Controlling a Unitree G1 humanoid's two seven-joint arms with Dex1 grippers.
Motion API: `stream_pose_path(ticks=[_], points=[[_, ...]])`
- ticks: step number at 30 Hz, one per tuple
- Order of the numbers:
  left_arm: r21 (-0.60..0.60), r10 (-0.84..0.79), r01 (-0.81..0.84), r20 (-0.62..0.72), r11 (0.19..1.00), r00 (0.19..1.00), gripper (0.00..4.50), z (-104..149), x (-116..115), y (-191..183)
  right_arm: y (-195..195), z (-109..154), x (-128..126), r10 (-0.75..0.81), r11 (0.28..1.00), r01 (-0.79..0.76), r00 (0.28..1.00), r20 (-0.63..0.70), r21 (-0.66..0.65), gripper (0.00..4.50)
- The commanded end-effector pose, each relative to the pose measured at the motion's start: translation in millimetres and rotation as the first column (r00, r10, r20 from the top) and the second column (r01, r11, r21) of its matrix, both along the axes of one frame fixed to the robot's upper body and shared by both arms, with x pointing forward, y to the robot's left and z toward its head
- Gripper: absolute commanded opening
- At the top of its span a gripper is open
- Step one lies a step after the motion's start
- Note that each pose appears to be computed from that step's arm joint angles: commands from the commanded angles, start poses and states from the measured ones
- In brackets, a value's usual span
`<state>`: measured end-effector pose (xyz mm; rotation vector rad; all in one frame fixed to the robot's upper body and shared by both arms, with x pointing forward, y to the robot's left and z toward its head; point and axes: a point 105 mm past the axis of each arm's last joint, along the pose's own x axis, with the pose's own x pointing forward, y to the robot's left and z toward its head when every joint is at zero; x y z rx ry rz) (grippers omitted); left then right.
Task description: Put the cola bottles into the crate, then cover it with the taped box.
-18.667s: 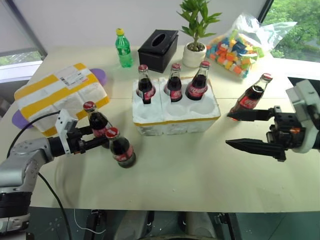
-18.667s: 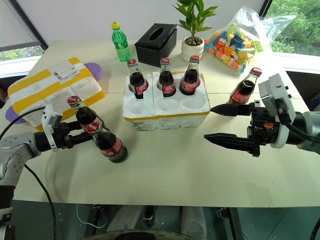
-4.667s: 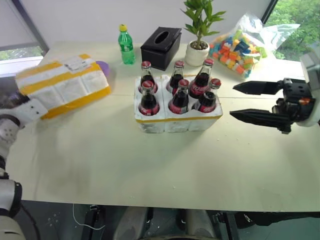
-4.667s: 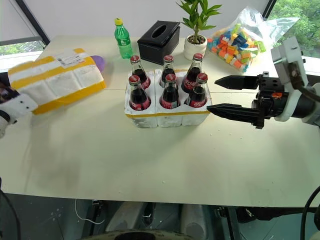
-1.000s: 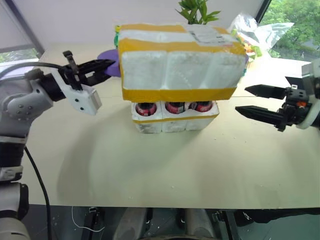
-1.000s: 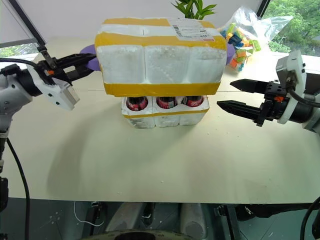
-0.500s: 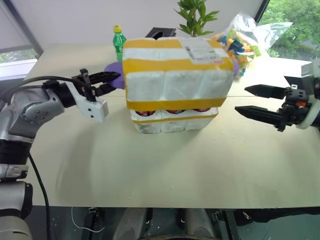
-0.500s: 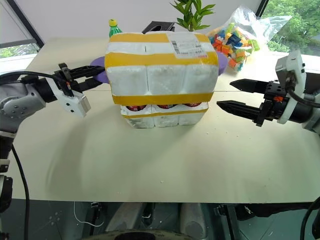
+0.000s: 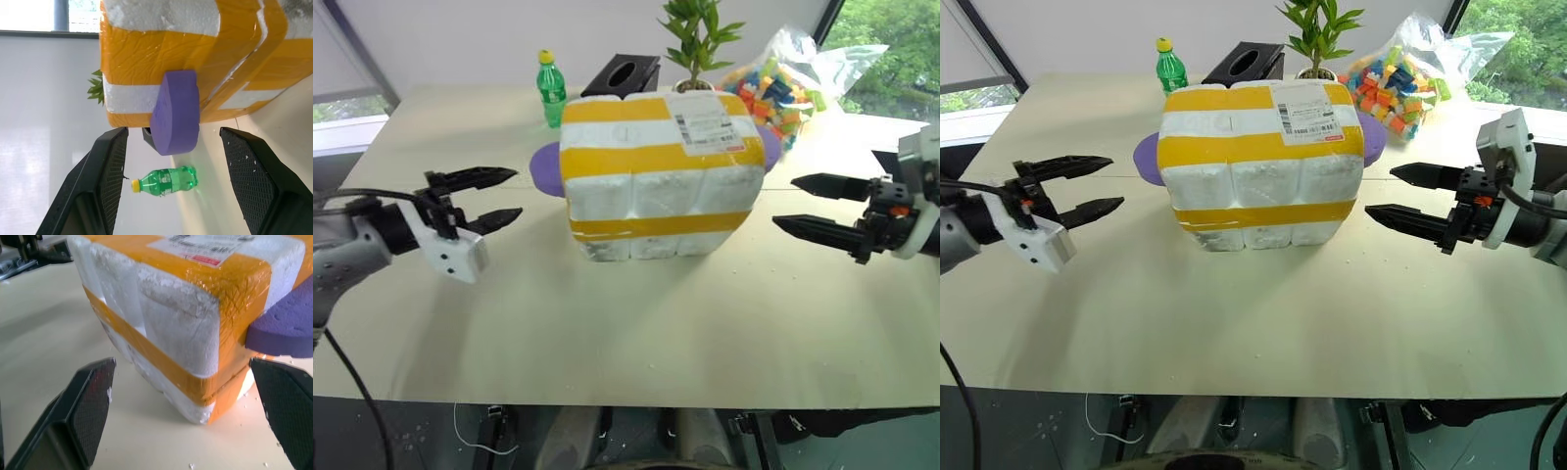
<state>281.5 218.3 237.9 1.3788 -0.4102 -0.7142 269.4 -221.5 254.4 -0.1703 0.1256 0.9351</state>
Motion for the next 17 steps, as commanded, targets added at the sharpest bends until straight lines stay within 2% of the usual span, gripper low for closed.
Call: stream_pose_path(ticks=[1, 3, 5, 8, 9, 11, 13, 17], points=[[-0.357, 0.1, -0.232, -0.35, 0.905, 0.931, 3.12, 11.3, -0.6, 26.6, -2.6, 6.9, 0.0, 0.007, 1.0, -0.007, 0.999, 0.032, -0.011, 4.5], [-0.554, -0.052, -0.352, -0.585, 0.755, 0.809, 3.12, 11.6, -8.1, 27.9, -3.7, 4.3, 1.8, 0.009, 1.0, -0.009, 1.0, 0.024, -0.016, 4.5], [-0.602, -0.202, -0.405, -0.695, 0.688, 0.69, 3.12, 12.7, -21.0, 21.8, -4.0, 3.0, 2.9, 0.013, 1.0, -0.013, 1.0, 0.019, -0.02, 4.5], [-0.536, -0.317, -0.425, -0.815, 0.729, 0.485, 3.12, 4.5, -49.5, 14.8, -5.2, 1.5, 5.2, 0.017, 1.0, -0.017, 1.0, 0.015, -0.025, 4.5], [-0.514, -0.323, -0.412, -0.833, 0.752, 0.45, 3.12, 2.9, -56.2, 13.9, -5.5, 0.5, 5.8, 0.017, 1.0, -0.017, 1.0, 0.013, -0.026, 4.5], [-0.495, -0.329, -0.413, -0.85, 0.764, 0.412, 3.12, 2.3, -63.0, 14.7, -4.7, -1.8, 5.4, 0.021, 0.999, -0.021, 1.0, 0.011, -0.028, 4.5], [-0.513, -0.348, -0.421, -0.843, 0.748, 0.41, 3.12, 7.7, -63.1, 16.4, -2.4, -5.1, 4.0, 0.031, 0.999, -0.031, 0.999, 0.009, -0.042, 4.5], [-0.511, -0.303, -0.437, -0.834, 0.741, 0.461, 3.12, 11.3, -52.7, 22.9, 1.1, -8.0, 1.7, 0.045, 0.998, -0.045, 0.999, 0.01, -0.041, 4.5]])
